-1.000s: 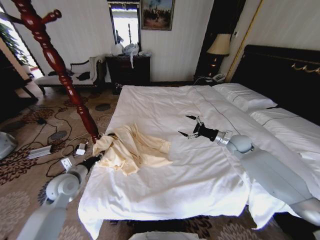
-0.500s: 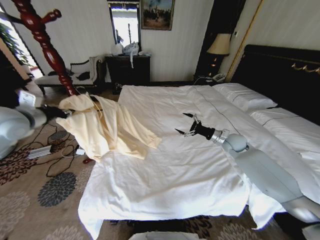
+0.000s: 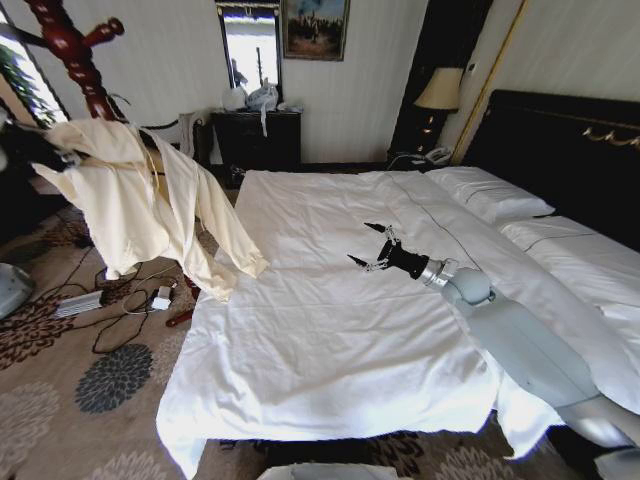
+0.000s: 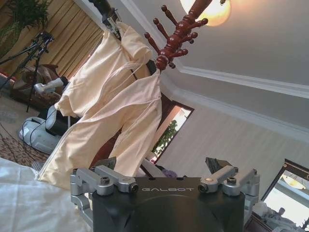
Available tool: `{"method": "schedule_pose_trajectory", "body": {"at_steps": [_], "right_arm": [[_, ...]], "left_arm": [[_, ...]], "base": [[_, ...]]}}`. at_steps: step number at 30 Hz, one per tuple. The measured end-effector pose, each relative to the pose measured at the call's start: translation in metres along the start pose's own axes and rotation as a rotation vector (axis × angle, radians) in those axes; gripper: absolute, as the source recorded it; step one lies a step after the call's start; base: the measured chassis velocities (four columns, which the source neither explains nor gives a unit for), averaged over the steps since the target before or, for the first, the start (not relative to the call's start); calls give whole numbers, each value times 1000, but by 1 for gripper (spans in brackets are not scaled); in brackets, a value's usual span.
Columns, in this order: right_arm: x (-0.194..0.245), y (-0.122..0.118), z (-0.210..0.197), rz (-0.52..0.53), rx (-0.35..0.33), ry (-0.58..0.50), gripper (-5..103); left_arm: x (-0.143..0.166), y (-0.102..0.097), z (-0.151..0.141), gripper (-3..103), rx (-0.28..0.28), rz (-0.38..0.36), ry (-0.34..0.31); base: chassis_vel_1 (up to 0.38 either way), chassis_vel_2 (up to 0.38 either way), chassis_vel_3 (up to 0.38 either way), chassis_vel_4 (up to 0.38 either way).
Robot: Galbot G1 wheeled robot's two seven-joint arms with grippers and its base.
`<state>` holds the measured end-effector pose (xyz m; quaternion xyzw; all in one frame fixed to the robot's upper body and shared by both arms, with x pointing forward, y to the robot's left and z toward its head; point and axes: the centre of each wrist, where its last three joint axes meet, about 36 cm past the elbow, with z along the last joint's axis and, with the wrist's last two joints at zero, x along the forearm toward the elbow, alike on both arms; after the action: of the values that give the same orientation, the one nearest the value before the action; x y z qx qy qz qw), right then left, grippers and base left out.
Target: Pick up the clothes from the bed and hang them on the clothes hanger.
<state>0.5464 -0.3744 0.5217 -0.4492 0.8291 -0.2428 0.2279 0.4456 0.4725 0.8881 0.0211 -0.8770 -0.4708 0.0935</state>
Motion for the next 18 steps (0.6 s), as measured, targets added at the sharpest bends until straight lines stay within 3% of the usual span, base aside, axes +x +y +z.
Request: {"method": "schedule_pose_trajectory", "body": {"at_steps": [1,5,6,9,13,18], "right_arm": [[0,0,0,0,0,0,100],[2,-1,-4,15,9,-16,100],[2,-1,-4,15,9,-16,100],[8,-2,-7,28,21,-25,100],[14,-4,-8,33,32,-26,100],[26,-8,-9,34,50,-21,100]], "left_arm": [[0,0,0,26,0,0,0],[0,30,-43,26,-108,-32,-40],[0,30,-43,26,-108,-32,-40],[-2,44,-81,26,-156,-52,-75],[-7,49,-98,26,-163,-66,-71],[-15,57,-102,26,-133,-119,-3]], "base": [[0,0,0,0],[0,0,0,0],[0,0,0,0],[0,0,0,0],[0,0,0,0],[0,0,0,0]]}}
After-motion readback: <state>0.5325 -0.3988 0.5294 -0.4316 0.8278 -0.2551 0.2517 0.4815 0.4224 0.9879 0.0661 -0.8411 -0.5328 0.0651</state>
